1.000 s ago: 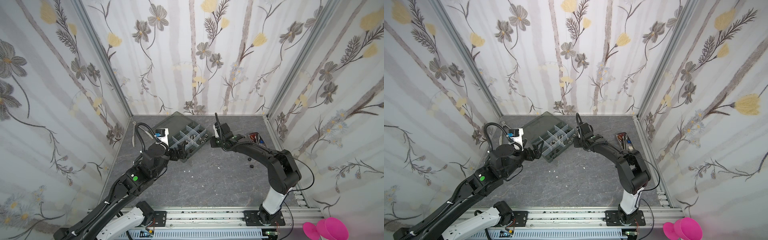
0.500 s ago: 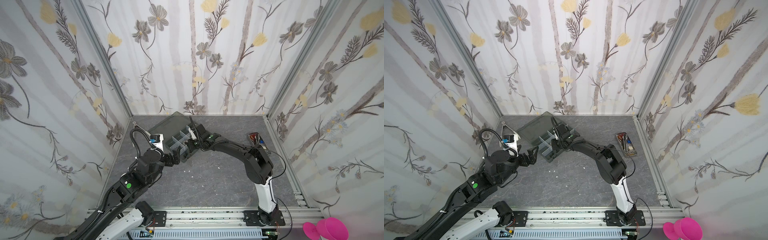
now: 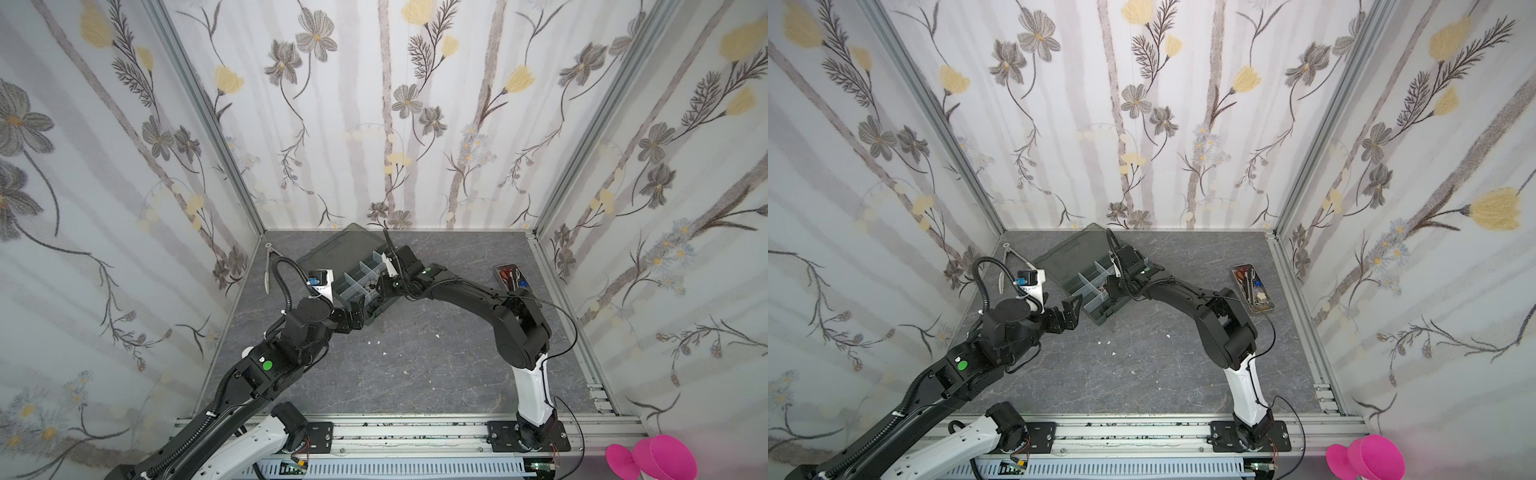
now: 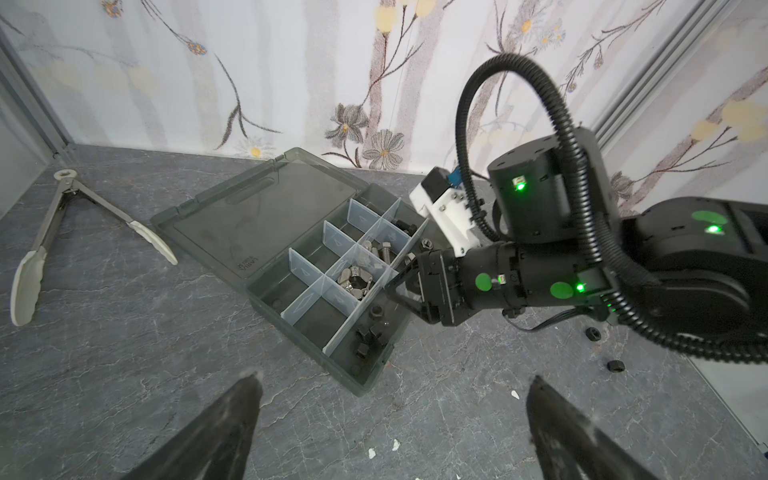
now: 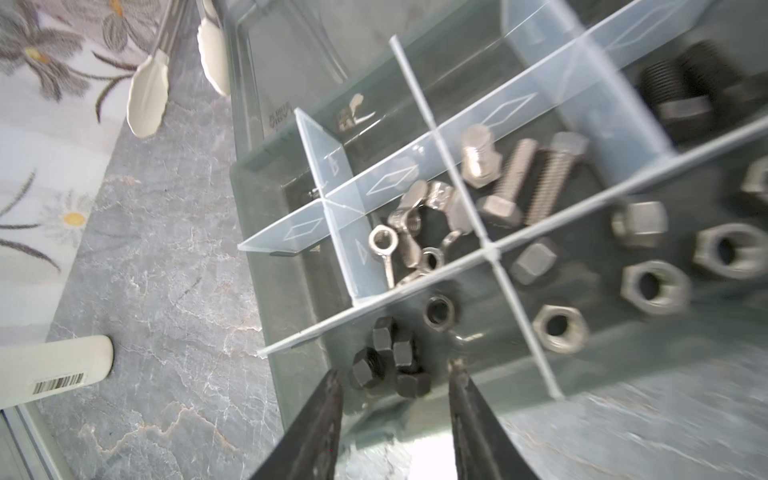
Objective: Sort the screws and nuts into containers
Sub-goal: 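Open the right gripper over a compartment and withdraw both grippers, then lower the right gripper onto a black hex nut near the tool tray and close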
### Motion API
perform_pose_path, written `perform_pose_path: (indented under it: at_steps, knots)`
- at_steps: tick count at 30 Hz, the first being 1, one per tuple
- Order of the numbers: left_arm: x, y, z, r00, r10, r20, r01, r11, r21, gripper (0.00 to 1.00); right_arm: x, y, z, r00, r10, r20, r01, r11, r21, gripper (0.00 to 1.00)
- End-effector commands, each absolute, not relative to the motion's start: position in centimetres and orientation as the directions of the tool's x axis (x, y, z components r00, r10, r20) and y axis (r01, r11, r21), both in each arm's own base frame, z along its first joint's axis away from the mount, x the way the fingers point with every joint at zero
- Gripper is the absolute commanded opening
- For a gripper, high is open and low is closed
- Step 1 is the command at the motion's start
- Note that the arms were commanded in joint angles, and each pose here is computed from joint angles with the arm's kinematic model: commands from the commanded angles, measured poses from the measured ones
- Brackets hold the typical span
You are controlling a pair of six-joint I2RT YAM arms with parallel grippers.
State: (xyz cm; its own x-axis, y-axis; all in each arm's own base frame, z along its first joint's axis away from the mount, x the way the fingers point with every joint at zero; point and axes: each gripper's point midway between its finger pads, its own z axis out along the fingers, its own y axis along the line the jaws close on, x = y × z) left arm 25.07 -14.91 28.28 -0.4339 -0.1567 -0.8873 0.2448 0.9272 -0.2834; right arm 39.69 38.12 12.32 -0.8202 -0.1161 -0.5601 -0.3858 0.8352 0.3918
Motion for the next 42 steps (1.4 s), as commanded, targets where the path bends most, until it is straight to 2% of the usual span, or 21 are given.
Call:
perform_pose_path:
  at_steps: [1,11,18,23,30,42]
  knots:
    - [25.7,-16.2,29.4,-0.414,-0.2,-0.888,0.28,0.9,-0.333,1.0,40.3,35.4,13.9,-0.807,-0.066,-0.588,-0.352,0.852,0.388,0.44]
    - [27.2,-20.6,26.4,-0.514,-0.203,-0.834,0.338,0.845,-0.414,1.0,39.1,17.8,12.7,-0.817,0.093,-0.57,-0.086,0.956,0.279,0.44]
    - [28.0,-24.5,20.5,-0.628,-0.177,-0.758,0.328,0.823,-0.464,0.99,36.1,7.7,9.8,-0.804,0.22,-0.553,0.149,0.974,0.171,0.43]
    - [27.8,-27.2,18.3,-0.649,-0.118,-0.751,0.351,0.83,-0.434,0.99,34.4,4.3,7.2,-0.802,0.302,-0.515,0.255,0.953,0.162,0.42]
    - [27.4,-28.8,16.7,-0.666,-0.077,-0.742,0.371,0.829,-0.419,0.99,33.0,0.6,5.7,-0.789,0.333,-0.517,0.343,0.936,0.08,0.43]
    - [26.8,-28.8,16.2,-0.673,-0.067,-0.737,0.373,0.829,-0.416,0.99,34.0,-0.2,3.9,-0.788,0.367,-0.495,0.372,0.924,0.091,0.41]
